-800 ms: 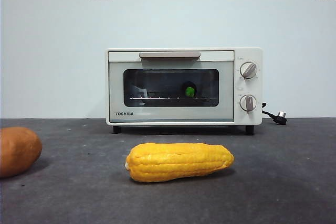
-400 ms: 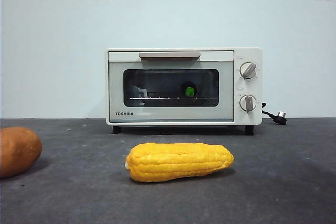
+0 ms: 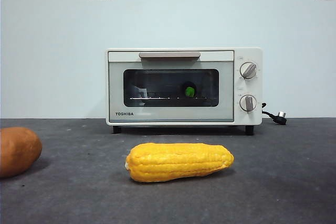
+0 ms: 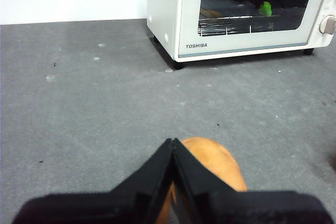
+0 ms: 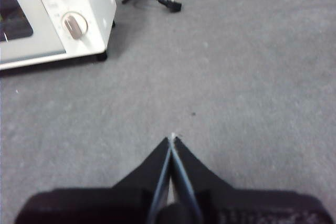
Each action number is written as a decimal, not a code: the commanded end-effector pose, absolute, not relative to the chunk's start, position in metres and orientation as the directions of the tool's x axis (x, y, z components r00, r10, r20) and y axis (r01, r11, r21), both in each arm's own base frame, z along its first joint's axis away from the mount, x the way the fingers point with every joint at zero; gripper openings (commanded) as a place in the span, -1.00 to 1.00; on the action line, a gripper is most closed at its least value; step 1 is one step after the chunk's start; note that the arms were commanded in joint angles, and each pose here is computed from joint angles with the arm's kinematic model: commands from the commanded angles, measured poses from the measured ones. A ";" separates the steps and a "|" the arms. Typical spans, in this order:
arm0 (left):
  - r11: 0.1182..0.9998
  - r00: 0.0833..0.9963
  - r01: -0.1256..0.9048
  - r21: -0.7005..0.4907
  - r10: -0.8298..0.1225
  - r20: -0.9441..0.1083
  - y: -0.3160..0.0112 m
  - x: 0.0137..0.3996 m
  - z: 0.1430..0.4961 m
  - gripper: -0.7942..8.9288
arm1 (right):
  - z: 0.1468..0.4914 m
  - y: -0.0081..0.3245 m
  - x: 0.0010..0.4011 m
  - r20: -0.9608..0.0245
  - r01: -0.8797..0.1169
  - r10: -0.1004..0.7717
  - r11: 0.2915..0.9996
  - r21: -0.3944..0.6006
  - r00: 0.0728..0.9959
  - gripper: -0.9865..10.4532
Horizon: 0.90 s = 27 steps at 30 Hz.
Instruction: Take the eggplant from the table,put the eggplant in the oven
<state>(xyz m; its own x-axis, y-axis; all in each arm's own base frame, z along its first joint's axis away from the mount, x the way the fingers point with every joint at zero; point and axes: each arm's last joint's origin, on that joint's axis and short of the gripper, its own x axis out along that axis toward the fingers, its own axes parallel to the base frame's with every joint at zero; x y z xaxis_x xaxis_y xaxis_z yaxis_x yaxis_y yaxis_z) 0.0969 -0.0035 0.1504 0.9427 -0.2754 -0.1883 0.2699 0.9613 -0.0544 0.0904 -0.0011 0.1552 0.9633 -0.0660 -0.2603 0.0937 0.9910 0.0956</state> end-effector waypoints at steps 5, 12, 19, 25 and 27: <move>0.963 0.944 0.263 -0.065 -0.271 -0.191 -0.003 0.097 0.148 -0.84 | 0.153 -0.001 0.092 -0.241 0.093 -0.066 0.990 0.105 0.968 -0.83; 0.963 0.944 0.263 -0.065 -0.271 -0.191 -0.003 0.097 0.148 -0.84 | 0.152 -0.001 0.093 -0.220 0.091 -0.066 0.990 0.106 0.973 -0.83; 0.963 0.944 0.263 -0.065 -0.271 -0.191 -0.003 0.097 0.148 -0.84 | 0.150 -0.001 0.096 -0.174 0.091 -0.071 0.990 0.110 0.982 -0.83; 0.963 0.943 0.263 -0.066 -0.271 -0.191 -0.003 0.097 0.148 -0.84 | 0.150 -0.001 0.096 -0.174 0.093 -0.073 0.990 0.109 0.982 -0.83; 0.963 0.943 0.263 -0.066 -0.271 -0.192 -0.003 0.097 0.148 -0.84 | 0.150 -0.001 0.096 -0.174 0.092 -0.071 0.990 0.111 0.982 -0.83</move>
<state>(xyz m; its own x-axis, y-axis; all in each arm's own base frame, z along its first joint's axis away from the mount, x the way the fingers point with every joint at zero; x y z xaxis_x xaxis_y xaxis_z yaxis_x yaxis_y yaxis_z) 0.0969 -0.0035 0.1505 0.9428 -0.2754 -0.1880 0.2688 0.9613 -0.0603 0.0952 -0.0011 0.1531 0.9823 -0.0692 -0.1742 0.0882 0.9907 0.1037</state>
